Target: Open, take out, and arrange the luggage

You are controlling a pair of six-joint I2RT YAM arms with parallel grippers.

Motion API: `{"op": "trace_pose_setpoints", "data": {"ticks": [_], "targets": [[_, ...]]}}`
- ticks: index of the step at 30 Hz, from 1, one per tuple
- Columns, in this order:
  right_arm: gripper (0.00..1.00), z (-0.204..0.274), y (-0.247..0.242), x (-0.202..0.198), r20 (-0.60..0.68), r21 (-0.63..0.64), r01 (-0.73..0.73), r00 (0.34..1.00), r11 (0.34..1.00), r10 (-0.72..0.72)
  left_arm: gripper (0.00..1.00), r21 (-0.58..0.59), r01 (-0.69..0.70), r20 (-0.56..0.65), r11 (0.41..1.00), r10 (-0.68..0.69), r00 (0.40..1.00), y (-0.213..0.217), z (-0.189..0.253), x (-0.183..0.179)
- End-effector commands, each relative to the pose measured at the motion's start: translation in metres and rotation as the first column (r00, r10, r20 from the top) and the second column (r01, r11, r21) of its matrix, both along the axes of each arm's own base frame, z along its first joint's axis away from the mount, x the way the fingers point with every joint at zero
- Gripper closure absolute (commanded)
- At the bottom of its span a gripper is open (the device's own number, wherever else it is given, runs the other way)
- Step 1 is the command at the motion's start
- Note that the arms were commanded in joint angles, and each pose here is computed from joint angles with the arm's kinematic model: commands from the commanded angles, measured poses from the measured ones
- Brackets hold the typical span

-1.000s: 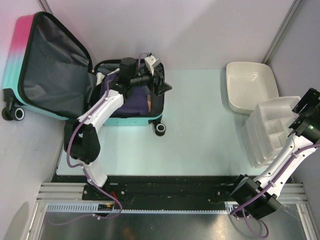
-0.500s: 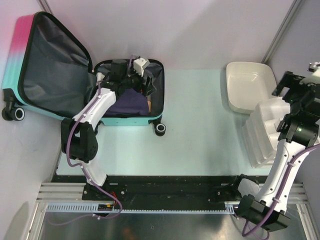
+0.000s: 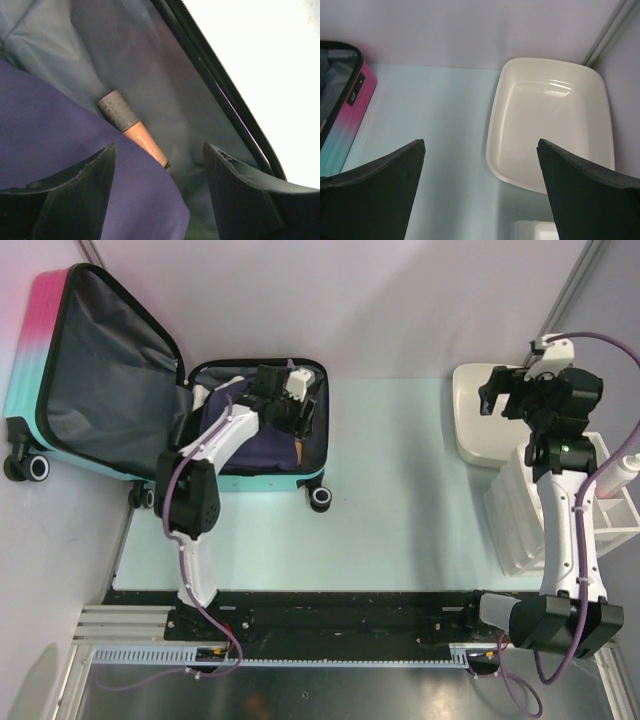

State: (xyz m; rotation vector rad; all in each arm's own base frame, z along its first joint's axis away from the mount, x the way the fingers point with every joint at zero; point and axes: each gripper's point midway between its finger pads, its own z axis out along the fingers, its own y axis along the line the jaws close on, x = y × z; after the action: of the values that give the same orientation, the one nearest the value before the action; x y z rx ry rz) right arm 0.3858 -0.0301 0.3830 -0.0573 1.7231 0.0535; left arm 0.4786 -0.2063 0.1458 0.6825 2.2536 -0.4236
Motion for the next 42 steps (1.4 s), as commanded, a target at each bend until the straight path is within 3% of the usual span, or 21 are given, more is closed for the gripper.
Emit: {"op": "trace_pose_setpoints", "data": {"ticks": [1,6,11,15,19,23,30,37,42], "targets": [[0.0,0.016,0.018,0.014,0.053,-0.066,-0.055,0.997,0.996,0.059,0.28,-0.004,-0.153,-0.044,0.988,0.152,0.987,-0.004,-0.01,0.022],[0.0,-0.001,0.022,0.031,0.018,-0.06,-0.065,0.998,0.996,0.066,0.27,0.014,-0.199,-0.135,0.98,0.199,0.971,-0.009,-0.043,0.026],[0.0,-0.015,0.021,0.047,-0.004,-0.056,-0.07,0.998,0.996,0.07,0.25,0.133,-0.312,-0.254,0.941,0.336,0.907,0.044,-0.078,0.002],[0.01,-0.026,0.021,0.057,-0.025,-0.053,-0.082,0.996,0.995,0.081,0.21,0.306,-0.439,-0.148,0.845,0.498,0.855,0.135,-0.07,-0.004],[0.0,-0.038,0.019,0.066,-0.046,-0.052,-0.084,0.996,0.995,0.081,0.18,0.406,-0.431,-0.103,0.806,0.509,0.855,0.172,-0.066,-0.004],[0.0,-0.045,0.016,0.073,-0.052,-0.051,-0.089,0.995,0.995,0.086,0.13,0.343,-0.365,-0.129,0.865,0.429,0.894,0.151,-0.063,0.004],[0.0,-0.052,0.021,0.074,-0.071,-0.036,-0.112,0.991,0.993,0.11,0.15,0.195,-0.104,-0.081,0.975,0.122,0.989,0.06,-0.023,0.013],[0.0,-0.056,0.028,0.071,-0.094,-0.016,-0.126,0.988,0.992,0.124,0.19,0.13,-0.007,-0.053,0.992,0.014,0.999,0.009,-0.008,0.015],[0.01,-0.056,0.031,0.069,-0.097,-0.02,-0.131,0.987,0.991,0.128,0.26,0.158,0.159,-0.089,0.975,-0.146,0.985,-0.005,-0.019,-0.021]]}}
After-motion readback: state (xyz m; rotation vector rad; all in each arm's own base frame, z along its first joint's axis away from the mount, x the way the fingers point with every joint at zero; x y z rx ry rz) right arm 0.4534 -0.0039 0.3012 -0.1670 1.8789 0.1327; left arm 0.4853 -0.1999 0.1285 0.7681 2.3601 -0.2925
